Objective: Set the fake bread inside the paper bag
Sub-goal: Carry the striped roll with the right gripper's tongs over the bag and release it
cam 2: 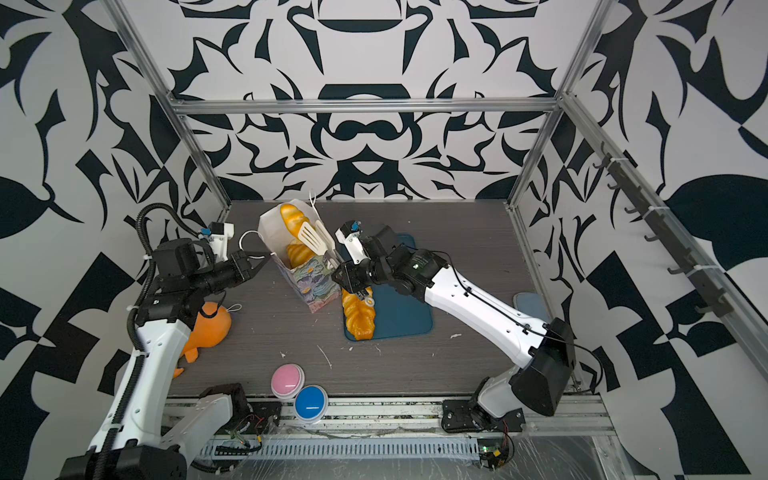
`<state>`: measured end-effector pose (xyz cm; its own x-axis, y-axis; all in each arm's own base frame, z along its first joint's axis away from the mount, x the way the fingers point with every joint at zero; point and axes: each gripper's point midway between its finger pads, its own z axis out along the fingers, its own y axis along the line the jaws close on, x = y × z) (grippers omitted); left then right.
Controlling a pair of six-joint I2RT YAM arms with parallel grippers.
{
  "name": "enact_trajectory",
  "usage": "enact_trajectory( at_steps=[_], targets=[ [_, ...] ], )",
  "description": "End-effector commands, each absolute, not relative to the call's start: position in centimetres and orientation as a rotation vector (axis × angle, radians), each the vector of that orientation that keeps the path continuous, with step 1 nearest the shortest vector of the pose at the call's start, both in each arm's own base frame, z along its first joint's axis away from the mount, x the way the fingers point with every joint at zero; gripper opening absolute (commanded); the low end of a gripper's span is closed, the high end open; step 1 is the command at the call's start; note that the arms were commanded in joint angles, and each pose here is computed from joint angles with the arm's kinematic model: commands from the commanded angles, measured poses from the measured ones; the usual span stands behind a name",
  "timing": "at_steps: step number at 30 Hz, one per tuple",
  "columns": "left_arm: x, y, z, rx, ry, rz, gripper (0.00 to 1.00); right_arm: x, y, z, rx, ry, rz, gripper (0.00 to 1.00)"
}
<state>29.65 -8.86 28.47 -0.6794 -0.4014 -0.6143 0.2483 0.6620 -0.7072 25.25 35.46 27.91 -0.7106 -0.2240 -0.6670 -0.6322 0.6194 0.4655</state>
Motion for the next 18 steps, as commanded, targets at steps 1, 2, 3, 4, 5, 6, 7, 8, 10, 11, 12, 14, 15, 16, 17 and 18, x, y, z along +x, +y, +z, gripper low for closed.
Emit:
enact_trajectory(
  at_steps=[1, 2, 3, 4, 5, 6, 7, 8, 10, 11, 12, 14, 15, 16, 17, 18],
  targets=[
    [29.19, -8.97, 28.51, -0.112, 2.079, -1.044, 0.0, 25.74, 36.11, 31.85, -0.656, 2.147, 1.003, 0.34],
    [29.23, -8.97, 28.43, -0.114, 2.082, -1.045, 0.0, 25.74, 36.15, 31.83, -0.657, 2.147, 1.004, 0.35],
    [29.22, -8.98, 28.45, -0.11, 2.081, -1.044, 0.0, 25.75, 36.14, 31.93, -0.657, 2.145, 1.004, 0.36],
    [29.21, -8.98, 28.42, -0.112, 2.082, -1.046, 0.0, 25.72, 36.13, 31.88, -0.656, 2.147, 1.005, 0.37],
    [29.21, -8.99, 28.43, -0.112, 2.082, -1.047, 0.0, 25.75, 36.11, 31.85, -0.655, 2.148, 1.004, 0.38],
    [29.22, -8.98, 28.44, -0.113, 2.082, -1.046, 0.0, 25.73, 36.12, 31.87, -0.657, 2.147, 1.003, 0.38],
    [29.23, -8.98, 28.44, -0.113, 2.082, -1.046, 0.0, 25.71, 36.12, 31.82, -0.657, 2.149, 1.003, 0.39],
    [29.24, -8.99, 28.4, -0.113, 2.083, -1.047, 0.0, 25.74, 36.1, 31.87, -0.655, 2.149, 1.002, 0.39],
    [29.25, -8.96, 28.34, -0.115, 2.084, -1.047, 0.0, 25.69, 36.08, 31.96, -0.657, 2.146, 1.004, 0.4],
    [29.23, -9.0, 28.44, -0.112, 2.082, -1.048, 0.0, 25.66, 36.07, 32.0, -0.658, 2.145, 1.004, 0.4],
    [29.23, -9.0, 28.41, -0.112, 2.082, -1.048, 0.0, 25.66, 36.04, 32.01, -0.658, 2.145, 1.003, 0.4],
    [29.2, -9.0, 28.48, -0.111, 2.08, -1.047, 0.0, 25.59, 36.03, 32.1, -0.659, 2.144, 1.004, 0.42],
    [29.19, -9.01, 28.47, -0.111, 2.081, -1.048, 0.0, 25.66, 35.98, 32.15, -0.656, 2.143, 1.004, 0.43],
    [29.2, -9.01, 28.49, -0.11, 2.08, -1.048, 0.0, 25.66, 36.01, 32.24, -0.656, 2.141, 1.004, 0.44],
    [29.19, -9.01, 28.48, -0.111, 2.081, -1.048, 0.0, 25.66, 35.98, 32.24, -0.657, 2.141, 1.002, 0.44],
    [29.17, -9.0, 28.47, -0.111, 2.081, -1.047, 0.0, 25.65, 35.96, 32.27, -0.658, 2.141, 1.001, 0.44]
  ],
)
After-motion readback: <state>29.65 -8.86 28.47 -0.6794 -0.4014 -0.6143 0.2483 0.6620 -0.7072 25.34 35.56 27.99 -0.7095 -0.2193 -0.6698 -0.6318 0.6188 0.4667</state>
